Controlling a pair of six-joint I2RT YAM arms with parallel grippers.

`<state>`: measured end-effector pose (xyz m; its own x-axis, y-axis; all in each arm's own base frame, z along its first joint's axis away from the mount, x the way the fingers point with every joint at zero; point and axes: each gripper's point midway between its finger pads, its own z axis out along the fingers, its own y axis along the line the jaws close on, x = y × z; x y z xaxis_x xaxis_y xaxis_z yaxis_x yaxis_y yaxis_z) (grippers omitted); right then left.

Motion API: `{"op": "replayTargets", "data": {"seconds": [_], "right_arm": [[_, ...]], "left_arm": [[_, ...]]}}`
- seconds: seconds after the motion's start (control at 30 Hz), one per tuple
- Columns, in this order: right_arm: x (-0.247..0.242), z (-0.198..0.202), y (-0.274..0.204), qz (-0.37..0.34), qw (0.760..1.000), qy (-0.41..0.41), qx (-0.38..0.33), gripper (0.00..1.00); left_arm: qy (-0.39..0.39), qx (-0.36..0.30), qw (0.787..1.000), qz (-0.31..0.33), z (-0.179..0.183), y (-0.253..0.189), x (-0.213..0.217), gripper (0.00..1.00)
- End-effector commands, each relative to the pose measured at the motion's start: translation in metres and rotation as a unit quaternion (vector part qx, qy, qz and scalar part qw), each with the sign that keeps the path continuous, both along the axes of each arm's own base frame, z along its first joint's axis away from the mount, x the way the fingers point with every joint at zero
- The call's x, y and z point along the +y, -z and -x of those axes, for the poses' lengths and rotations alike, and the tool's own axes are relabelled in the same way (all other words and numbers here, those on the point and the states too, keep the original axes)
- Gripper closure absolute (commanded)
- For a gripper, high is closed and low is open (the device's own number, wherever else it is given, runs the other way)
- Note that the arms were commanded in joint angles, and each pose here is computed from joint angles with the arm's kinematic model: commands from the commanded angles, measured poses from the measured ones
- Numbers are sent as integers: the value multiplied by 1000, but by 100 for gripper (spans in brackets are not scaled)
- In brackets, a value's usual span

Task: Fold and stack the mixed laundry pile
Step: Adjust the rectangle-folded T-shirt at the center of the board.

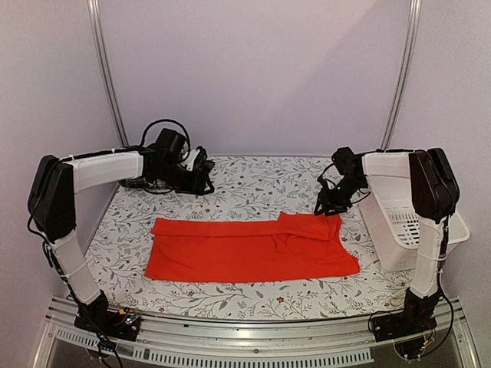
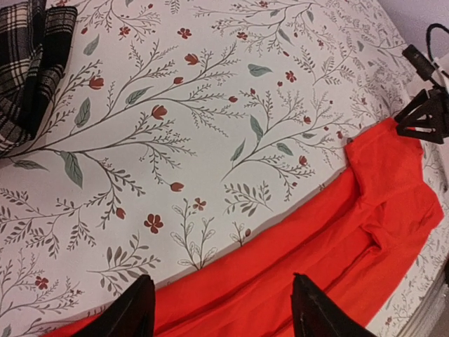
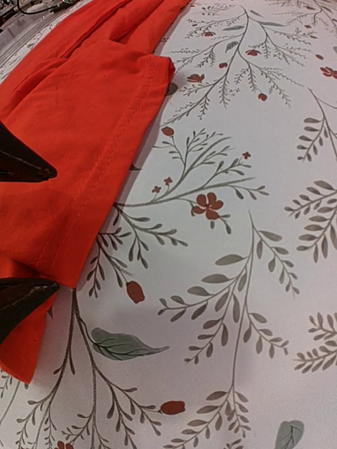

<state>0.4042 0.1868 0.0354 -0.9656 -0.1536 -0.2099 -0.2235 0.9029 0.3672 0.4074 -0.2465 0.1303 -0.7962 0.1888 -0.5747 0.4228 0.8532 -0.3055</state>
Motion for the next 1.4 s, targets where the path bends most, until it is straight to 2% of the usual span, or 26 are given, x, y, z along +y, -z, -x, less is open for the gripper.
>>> {"op": "replayTargets", "data": {"seconds": [0.0, 0.1, 0.2, 0.33, 0.47, 0.5, 0.53, 0.73, 0.83, 1.0, 1.2, 1.23, 1.3, 1.37], "right_arm": [[-5, -6, 8, 18, 1000, 2, -1, 53], [-3, -5, 11, 15, 1000, -4, 5, 54], [3, -2, 12, -3, 1000, -15, 13, 61], [15, 1, 2, -39, 999, -28, 14, 77], [22, 0, -27, -68, 997, -38, -10, 87], [29, 6, -44, -88, 995, -48, -19, 99], [30, 9, -47, -93, 994, -53, -21, 100], [54, 56, -65, -147, 984, -98, -14, 100], [66, 97, -52, -162, 979, -120, 27, 100], [70, 149, -40, -163, 974, -143, 62, 100], [58, 190, -35, -159, 972, -152, 84, 99], [56, 193, -32, -156, 972, -152, 87, 93], [52, 197, -30, -149, 973, -148, 92, 72], [50, 198, -30, -143, 974, -150, 94, 65]], "left_arm": [[0, -16, 1000, 5, -5, -13, -10, 35], [-3, -16, 1000, 1, -7, -12, -8, 34], [-4, -18, 1000, -5, -9, -12, -8, 35], [-5, -17, 1000, -10, -11, -11, -7, 36], [-4, -14, 1000, -11, -8, -10, -7, 37], [-6, -14, 1000, -12, -7, -10, -5, 37], [-7, -14, 1000, -13, -6, -9, -5, 37], [-7, -12, 1000, -17, 0, -8, -1, 38], [-6, -11, 1000, -19, 2, -6, 1, 38], [-5, -8, 1000, -23, 8, -3, 4, 38], [-7, -4, 1000, -21, 15, -1, 7, 39], [-7, -3, 1000, -23, 16, 0, 8, 39], [-9, -2, 1000, -26, 17, 2, 10, 39], [-10, -2, 1000, -27, 18, 2, 11, 39]]}}
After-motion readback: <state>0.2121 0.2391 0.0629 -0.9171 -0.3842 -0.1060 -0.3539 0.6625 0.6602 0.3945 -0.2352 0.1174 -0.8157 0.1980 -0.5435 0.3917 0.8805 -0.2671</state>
